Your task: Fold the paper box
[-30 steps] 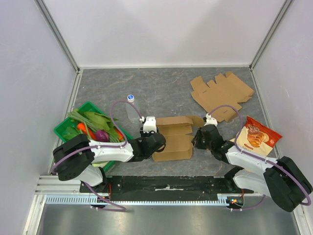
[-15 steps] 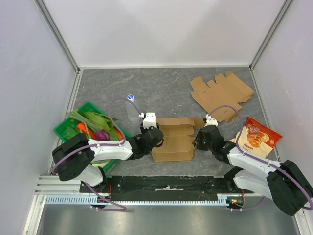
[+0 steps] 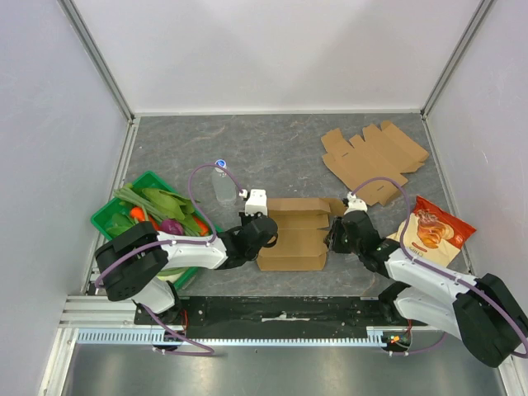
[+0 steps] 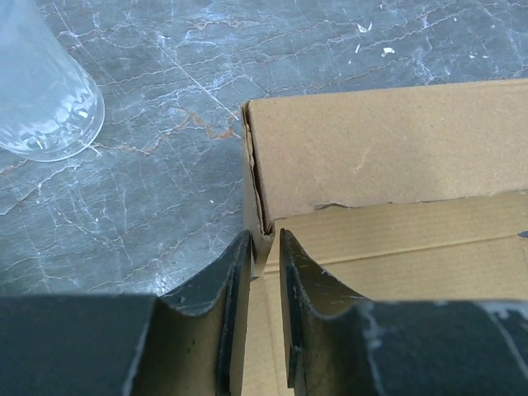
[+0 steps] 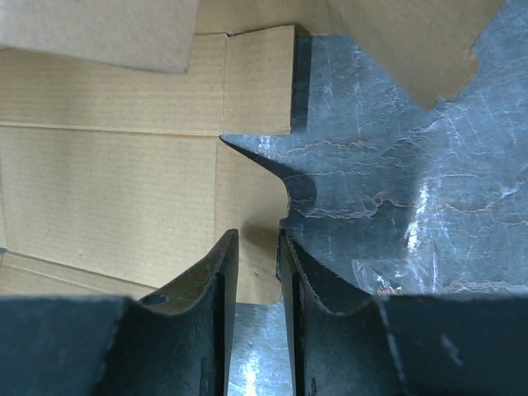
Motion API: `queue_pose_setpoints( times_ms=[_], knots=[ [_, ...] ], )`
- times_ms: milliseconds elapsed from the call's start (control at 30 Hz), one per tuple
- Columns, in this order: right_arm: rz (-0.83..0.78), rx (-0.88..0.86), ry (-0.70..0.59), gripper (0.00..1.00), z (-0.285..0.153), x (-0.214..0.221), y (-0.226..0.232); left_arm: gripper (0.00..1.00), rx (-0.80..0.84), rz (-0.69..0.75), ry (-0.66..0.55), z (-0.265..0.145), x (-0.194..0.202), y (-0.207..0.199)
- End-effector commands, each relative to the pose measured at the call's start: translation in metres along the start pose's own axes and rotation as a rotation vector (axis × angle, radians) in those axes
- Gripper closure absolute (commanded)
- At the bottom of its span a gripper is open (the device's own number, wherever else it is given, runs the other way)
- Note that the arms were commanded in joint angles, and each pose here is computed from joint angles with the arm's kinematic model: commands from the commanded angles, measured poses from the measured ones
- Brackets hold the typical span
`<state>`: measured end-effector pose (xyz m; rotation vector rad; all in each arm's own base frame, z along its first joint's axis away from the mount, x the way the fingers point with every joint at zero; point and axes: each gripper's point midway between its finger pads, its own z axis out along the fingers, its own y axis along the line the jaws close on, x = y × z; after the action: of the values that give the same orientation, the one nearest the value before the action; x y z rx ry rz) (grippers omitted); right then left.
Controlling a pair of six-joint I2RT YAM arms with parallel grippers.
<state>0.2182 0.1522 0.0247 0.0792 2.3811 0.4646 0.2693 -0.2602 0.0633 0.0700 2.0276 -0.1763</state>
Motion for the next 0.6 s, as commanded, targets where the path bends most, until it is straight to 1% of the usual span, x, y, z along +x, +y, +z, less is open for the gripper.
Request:
queue_pose_setpoints(
  times_ms=[0, 67, 267, 400, 467, 500, 533, 567],
  knots=[
    [0.006, -0.045, -0.060, 0.66, -0.006, -0.023, 0.014, 0.71, -0.049, -0.048, -0.097, 0.005, -0.024, 0.000],
    [0.004, -0.054, -0.072, 0.65, -0.008, -0.027, 0.016, 0.67, -0.048, -0.053, -0.116, 0.006, -0.026, 0.000],
    [0.009, -0.064, -0.101, 0.64, -0.017, -0.039, 0.021, 0.65, -0.030, -0.036, -0.143, 0.010, -0.028, -0.005],
    [-0.008, -0.001, -0.136, 0.62, -0.027, -0.055, 0.010, 0.74, -0.027, -0.027, -0.144, 0.011, -0.027, -0.006],
    [0.006, -0.007, -0.157, 0.61, -0.030, -0.066, 0.009, 0.81, -0.026, -0.029, -0.152, 0.011, -0.028, -0.006],
    [-0.001, -0.015, -0.162, 0.61, -0.029, -0.070, 0.011, 0.85, -0.029, -0.027, -0.154, 0.011, -0.029, -0.005],
    [-0.005, -0.018, -0.166, 0.61, -0.028, -0.073, 0.012, 0.92, -0.034, -0.029, -0.156, 0.011, -0.029, -0.003],
    [-0.014, -0.010, -0.176, 0.61, -0.028, -0.076, 0.010, 0.95, -0.039, -0.034, -0.159, 0.011, -0.029, -0.002]
  ],
)
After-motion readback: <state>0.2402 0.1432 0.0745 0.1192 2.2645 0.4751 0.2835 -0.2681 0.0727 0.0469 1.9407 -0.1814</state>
